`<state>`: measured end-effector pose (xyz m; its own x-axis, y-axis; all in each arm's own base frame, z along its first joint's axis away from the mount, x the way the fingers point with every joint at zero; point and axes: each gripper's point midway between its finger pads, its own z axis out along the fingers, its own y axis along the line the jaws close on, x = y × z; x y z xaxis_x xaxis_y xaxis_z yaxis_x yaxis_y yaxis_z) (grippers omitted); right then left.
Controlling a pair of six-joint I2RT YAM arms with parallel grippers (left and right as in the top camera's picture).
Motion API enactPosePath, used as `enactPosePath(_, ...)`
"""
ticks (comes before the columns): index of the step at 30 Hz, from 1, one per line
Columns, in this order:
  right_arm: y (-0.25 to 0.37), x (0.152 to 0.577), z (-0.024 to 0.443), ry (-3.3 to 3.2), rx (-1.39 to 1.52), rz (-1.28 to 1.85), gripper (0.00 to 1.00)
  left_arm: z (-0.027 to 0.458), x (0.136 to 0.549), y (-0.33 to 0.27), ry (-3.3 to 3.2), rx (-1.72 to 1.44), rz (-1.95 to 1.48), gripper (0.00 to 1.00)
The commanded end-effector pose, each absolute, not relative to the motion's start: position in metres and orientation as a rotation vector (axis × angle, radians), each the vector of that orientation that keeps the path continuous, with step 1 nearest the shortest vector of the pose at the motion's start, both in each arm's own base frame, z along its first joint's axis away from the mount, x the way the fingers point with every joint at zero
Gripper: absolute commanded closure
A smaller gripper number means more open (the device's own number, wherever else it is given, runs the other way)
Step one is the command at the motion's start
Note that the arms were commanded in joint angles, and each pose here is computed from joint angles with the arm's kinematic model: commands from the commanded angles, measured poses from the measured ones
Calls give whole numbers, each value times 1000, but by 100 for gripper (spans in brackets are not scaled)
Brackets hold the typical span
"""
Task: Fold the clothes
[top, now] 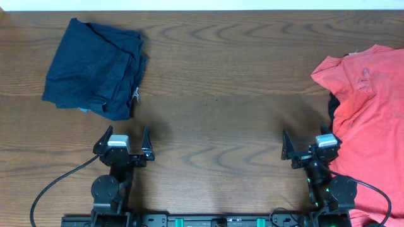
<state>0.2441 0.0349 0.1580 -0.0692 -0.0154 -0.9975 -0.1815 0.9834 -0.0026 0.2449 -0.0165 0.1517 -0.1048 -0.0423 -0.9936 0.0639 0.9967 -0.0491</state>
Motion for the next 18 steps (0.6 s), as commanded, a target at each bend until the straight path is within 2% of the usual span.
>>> enactPosePath(1,38,244,156,1643,-171,139,1,138,244,-17,1723,7,-98,2)
enactPosePath(13,42,243,156,1641,-183,168,1,138,243,-20,1722,1,-132,2)
enactPosePath(18,43,243,156,1655,-53,296,1,140,242,-34,1716,52,-209,2)
